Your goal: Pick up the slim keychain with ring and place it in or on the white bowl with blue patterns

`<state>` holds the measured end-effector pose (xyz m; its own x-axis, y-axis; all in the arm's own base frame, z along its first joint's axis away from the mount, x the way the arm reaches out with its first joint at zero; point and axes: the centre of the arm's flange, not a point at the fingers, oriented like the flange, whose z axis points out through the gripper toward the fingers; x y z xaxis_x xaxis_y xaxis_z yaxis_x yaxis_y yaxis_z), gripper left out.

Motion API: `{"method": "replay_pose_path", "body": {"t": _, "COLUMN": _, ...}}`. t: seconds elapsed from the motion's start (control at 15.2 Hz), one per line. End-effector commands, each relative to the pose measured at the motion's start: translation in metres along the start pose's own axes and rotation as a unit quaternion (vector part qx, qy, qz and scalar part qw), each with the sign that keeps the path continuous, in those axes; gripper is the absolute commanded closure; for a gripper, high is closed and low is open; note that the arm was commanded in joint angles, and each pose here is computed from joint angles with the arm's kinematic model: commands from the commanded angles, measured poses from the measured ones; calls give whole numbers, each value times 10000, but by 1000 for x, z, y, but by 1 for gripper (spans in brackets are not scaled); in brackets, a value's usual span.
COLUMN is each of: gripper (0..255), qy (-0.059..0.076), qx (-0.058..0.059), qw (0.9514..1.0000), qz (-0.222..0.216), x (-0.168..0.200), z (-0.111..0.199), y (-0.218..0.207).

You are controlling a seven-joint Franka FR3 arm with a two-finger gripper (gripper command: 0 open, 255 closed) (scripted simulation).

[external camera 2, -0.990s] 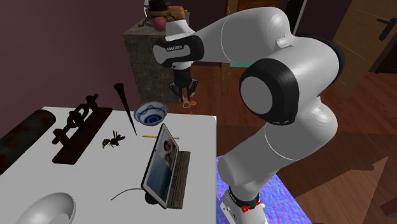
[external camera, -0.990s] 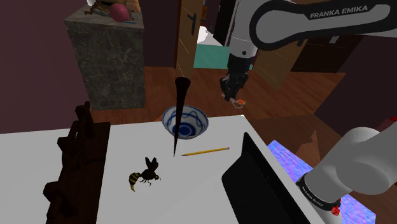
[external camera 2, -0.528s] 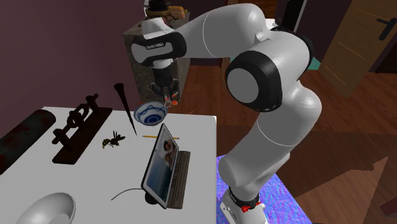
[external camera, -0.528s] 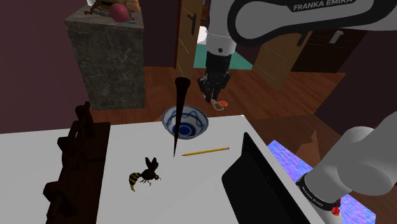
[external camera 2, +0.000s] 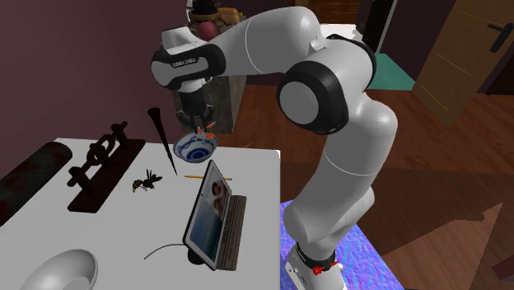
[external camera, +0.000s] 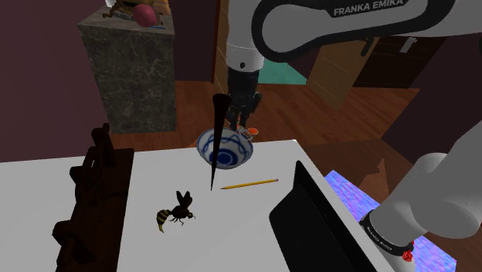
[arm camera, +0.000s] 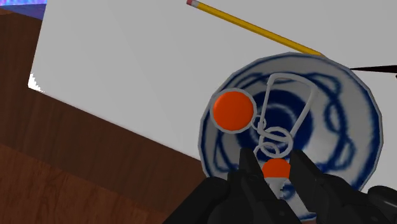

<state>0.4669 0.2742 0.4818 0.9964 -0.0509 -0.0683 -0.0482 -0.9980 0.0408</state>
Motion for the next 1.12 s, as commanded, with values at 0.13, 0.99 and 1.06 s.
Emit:
{"method": "replay_pose_path", "body": {"t": 0.13, "gripper": 255, "qy": 2, "qx": 1, "qw": 10000, "qz": 1, "x": 3, "z": 21, "y": -1}}
{"method": "replay_pose_path", "body": {"t": 0.99, "gripper": 255, "qy": 2, "qx": 1, "qw": 10000, "qz": 1, "x": 6, "z": 63, "y": -3}}
{"method": "replay_pose_path", "body": {"t": 1.06, "gripper": 255, "qy": 2, "qx": 1, "qw": 10000, "qz": 1, "x": 6, "z": 63, "y": -3}}
